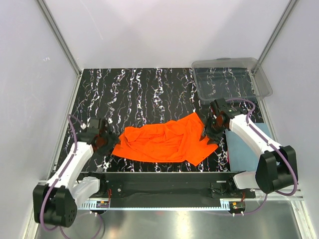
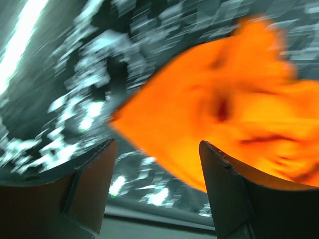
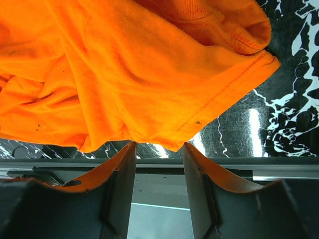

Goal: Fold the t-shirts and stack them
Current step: Flatten the tshirt out

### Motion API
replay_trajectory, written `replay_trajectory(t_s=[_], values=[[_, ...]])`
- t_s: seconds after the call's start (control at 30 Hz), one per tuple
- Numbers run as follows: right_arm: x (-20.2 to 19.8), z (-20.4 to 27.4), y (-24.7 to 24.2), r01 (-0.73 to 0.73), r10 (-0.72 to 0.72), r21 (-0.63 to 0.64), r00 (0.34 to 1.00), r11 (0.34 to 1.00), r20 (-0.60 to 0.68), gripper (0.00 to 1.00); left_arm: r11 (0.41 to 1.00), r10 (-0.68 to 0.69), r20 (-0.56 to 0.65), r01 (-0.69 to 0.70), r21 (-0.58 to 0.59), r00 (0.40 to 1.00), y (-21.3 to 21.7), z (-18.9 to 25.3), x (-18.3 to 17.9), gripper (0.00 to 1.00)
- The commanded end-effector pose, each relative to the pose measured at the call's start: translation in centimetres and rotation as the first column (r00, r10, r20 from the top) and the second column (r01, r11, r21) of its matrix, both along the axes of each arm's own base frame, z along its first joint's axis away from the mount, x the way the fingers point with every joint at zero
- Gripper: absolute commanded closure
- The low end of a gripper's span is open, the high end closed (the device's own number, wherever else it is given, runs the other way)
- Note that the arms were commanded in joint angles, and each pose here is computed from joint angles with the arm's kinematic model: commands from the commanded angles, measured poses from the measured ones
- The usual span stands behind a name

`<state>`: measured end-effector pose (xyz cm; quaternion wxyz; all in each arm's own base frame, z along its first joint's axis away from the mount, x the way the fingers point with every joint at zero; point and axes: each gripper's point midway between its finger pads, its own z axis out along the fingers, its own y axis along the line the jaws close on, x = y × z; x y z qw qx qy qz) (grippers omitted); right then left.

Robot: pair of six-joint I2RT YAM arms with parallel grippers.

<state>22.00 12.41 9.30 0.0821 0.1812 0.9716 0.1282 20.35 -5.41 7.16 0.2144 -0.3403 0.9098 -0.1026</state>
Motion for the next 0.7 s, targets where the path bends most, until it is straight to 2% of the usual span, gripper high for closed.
replay_trajectory(t_s=[0.0,0.13,0.4,0.5,0.63,0.67], values=[[0.8,1.1,-0.3,0.017,-0.017,-0.008,0.998,1.000,0.061,0.51,0.990,0.120,-0.126,-0.110,0.084,0.985,1.9,-2.4,-2.2,0.29],[1.1,1.3,-0.2,0.022,-0.021,-0.005,0.997,1.000,0.068,0.51,0.984,0.151,-0.179,-0.130,0.123,0.972,2.6,-3.8,-1.9,0.36],[1.4,0.6,-1.6,0.062,-0.059,-0.044,0.997,0.997,0.058,0.52,0.984,0.169,-0.241,-0.149,0.099,0.956,2.3,-6.2,-1.4,0.41],[1.5,0.3,-2.0,0.076,-0.073,-0.049,0.996,0.996,0.049,0.52,0.981,0.182,-0.253,-0.159,0.112,0.950,2.7,-7.1,-1.4,0.46],[1.8,-0.6,-3.1,0.115,-0.113,-0.077,0.993,0.990,0.028,0.52,0.981,0.179,-0.238,-0.155,0.114,0.955,3.3,-7.2,-0.4,0.92],[1.9,-1.0,-3.4,0.132,-0.131,-0.083,0.991,0.988,0.020,0.52,0.982,0.170,-0.235,-0.145,0.117,0.957,3.5,-7.0,-0.3,0.98]])
